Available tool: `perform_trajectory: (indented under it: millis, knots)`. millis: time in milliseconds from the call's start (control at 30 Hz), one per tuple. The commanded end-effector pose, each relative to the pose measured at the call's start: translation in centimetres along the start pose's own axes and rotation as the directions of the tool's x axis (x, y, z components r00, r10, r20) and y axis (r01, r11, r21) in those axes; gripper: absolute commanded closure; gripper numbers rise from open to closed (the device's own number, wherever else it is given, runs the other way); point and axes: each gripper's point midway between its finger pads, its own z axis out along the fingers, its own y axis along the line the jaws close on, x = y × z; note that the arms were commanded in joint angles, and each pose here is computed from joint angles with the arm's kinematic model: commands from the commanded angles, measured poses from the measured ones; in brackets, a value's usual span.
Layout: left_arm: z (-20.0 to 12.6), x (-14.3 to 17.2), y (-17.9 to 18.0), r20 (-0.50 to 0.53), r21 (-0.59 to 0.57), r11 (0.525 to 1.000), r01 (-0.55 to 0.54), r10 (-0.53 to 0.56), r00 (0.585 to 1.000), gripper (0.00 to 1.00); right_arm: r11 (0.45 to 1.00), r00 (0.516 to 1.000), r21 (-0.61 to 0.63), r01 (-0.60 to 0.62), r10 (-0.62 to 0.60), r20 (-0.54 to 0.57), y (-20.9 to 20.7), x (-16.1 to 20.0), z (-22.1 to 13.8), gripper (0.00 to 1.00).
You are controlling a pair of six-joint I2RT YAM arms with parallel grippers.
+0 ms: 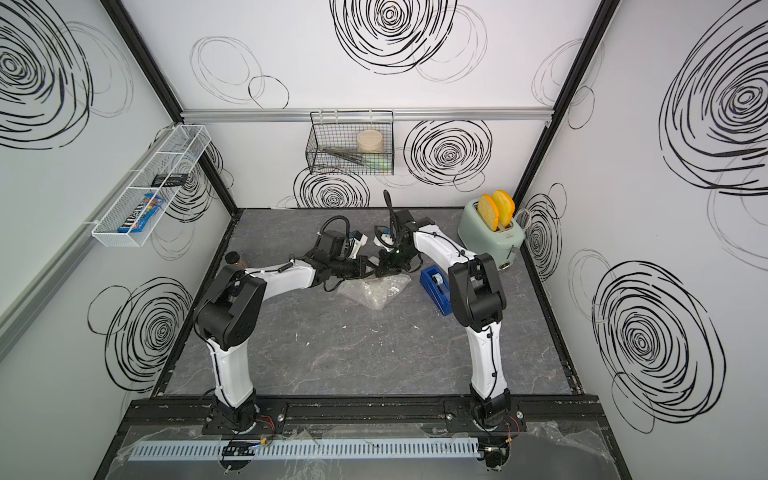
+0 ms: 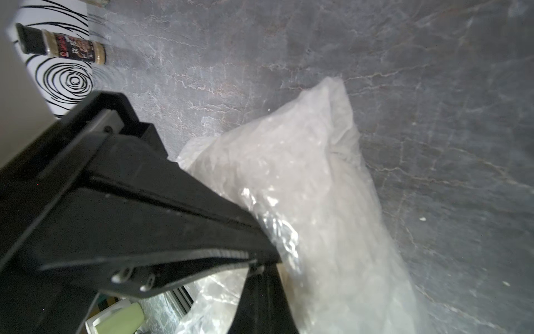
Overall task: Wrap mugs in bubble wrap
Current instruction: Stick the tape on the bubble wrap.
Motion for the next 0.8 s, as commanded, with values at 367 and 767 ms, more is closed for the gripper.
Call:
perform_trajectory:
  millis: [367, 767]
  knots:
    - [-1.0, -0.4, 1.1, 0.02, -0.087, 0.995, 0.042, -0.041, 0.999, 1.0, 0.957, 0.992, 0.286, -0.046, 0.077, -0.097, -4.2, 1.7, 2.8, 1.0]
    - [-4.1, -1.5, 1.6, 0.052, -0.293, 0.956, -0.025, 0.042, 0.998, 1.0, 0.926, 0.989, 0.375, -0.049, 0.096, -0.108, -4.8, 1.7, 3.3, 1.0]
